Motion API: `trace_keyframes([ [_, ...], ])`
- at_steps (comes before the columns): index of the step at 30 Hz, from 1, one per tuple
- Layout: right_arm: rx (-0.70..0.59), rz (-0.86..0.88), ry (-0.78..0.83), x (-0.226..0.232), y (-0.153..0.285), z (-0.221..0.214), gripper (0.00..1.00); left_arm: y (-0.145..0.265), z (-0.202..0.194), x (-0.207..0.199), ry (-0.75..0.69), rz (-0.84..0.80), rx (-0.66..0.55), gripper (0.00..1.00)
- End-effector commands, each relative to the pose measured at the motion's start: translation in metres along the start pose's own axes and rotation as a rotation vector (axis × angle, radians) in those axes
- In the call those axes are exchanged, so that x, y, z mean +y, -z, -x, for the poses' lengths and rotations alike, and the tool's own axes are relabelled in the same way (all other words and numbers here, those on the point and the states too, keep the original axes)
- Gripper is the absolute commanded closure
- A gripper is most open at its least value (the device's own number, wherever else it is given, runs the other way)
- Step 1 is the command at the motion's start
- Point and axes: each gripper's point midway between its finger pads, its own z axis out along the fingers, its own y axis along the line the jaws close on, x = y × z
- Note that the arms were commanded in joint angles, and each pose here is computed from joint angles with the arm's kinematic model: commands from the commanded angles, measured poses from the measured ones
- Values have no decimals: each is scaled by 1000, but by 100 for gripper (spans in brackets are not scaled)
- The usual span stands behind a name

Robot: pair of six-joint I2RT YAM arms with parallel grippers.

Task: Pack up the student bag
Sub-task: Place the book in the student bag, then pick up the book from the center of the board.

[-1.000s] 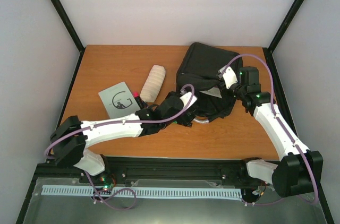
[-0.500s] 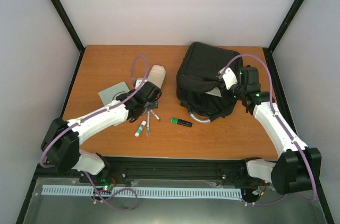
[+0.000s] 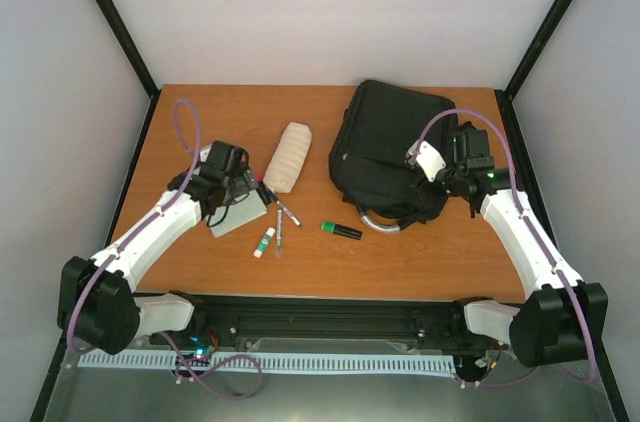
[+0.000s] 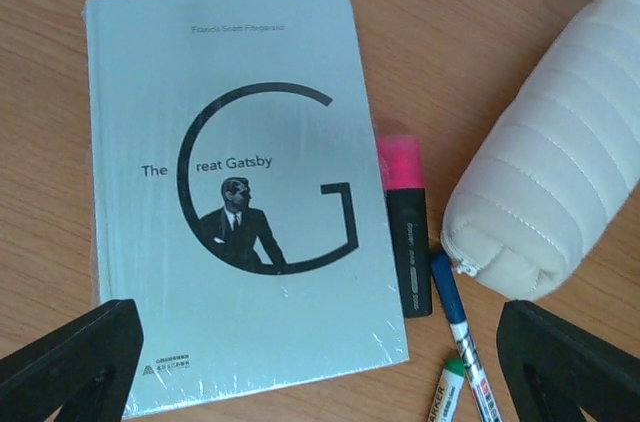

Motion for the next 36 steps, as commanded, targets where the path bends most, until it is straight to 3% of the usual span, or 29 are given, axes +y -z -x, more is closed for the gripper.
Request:
trace_keyframes([
  [1,-107,115,61,26,34,26,48,-8,14,-2,97,-70,54,0],
  [8,-215,268,64,56,32,67,43,-41,8,25,229,-98,189,0],
  [12,-196,362,79,83,12,102,44,-48,5,40,272,-122,190,0],
  [16,-190,456,33,109,-11,142,47,-56,1,62,338,-48,171,0],
  [19,-147,502,38,134,-39,164,50,-59,-5,78,365,28,163,0],
  [25,-63,534,95,179,-104,198,52,-60,-11,79,370,0,139,0],
  [29,-15,587,30,199,-146,215,53,-54,-33,78,382,-22,211,0],
  [36,42,616,-75,215,-212,231,56,-42,-41,93,381,-7,157,0],
])
